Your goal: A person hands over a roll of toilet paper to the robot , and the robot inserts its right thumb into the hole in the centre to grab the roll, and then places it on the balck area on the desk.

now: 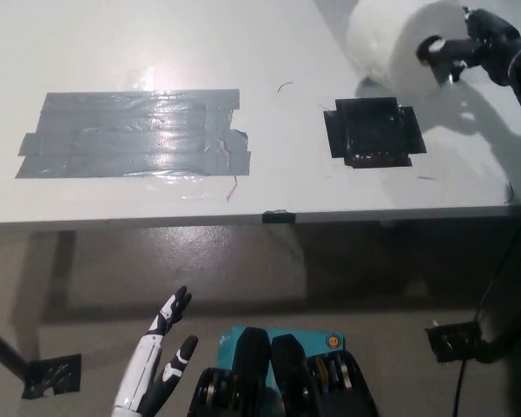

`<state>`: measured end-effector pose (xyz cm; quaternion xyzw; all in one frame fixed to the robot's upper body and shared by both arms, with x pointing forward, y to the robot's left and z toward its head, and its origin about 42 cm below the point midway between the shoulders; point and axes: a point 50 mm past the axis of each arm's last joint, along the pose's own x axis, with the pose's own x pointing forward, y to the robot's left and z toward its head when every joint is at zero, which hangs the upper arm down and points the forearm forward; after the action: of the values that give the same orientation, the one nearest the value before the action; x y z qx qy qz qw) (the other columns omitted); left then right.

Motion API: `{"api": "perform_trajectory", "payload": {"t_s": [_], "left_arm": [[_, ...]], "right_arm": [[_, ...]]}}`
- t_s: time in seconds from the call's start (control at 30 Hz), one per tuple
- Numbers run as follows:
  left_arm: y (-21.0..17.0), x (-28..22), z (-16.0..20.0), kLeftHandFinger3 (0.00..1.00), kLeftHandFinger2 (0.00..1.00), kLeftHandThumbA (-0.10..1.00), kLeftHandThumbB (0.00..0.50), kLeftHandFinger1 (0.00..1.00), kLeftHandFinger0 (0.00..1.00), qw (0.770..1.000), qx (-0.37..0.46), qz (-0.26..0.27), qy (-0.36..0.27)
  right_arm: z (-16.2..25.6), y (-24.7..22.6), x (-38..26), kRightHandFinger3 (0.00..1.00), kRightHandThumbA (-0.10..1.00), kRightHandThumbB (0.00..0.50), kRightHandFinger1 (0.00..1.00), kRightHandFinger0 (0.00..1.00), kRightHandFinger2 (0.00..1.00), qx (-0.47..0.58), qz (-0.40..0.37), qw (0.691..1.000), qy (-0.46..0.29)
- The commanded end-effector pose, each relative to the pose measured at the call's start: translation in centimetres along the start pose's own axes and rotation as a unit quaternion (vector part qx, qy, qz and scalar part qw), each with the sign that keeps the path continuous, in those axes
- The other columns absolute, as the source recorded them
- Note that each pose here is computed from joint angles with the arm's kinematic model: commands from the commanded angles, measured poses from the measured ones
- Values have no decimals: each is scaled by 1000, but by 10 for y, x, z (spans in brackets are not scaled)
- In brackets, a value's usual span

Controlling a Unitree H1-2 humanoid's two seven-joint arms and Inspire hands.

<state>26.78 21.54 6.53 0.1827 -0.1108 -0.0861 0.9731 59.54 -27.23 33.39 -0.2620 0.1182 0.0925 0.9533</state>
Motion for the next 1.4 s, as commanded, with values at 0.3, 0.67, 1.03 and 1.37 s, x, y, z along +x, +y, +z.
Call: {"api": "perform_trajectory", "payload": {"t_s": [0.3, 0.67, 1.03, 1.37], "left_arm": [[10, 9, 5, 1000, 1000, 942, 213, 1000, 1000, 1000, 8, 16, -21], [10, 13, 7, 1000, 1000, 900, 213, 1000, 1000, 1000, 12, 12, -24], [9, 13, 8, 1000, 1000, 876, 210, 1000, 1000, 1000, 15, 10, -19], [8, 14, 8, 1000, 1000, 827, 190, 1000, 1000, 1000, 10, 10, -22]], "right_arm": [[27, -14, -9, 1000, -100, 128, 729, 193, 1000, -211, 97, 973, 11], [29, 0, -7, 1000, 8, 269, 924, 463, 1000, -247, 158, 954, 66], [45, -2, -8, 1000, 533, 330, 1000, 1000, 1000, -216, 128, 968, 21], [84, -26, -16, 1000, 665, 406, 1000, 1000, 1000, -176, 38, 980, -83]]}}
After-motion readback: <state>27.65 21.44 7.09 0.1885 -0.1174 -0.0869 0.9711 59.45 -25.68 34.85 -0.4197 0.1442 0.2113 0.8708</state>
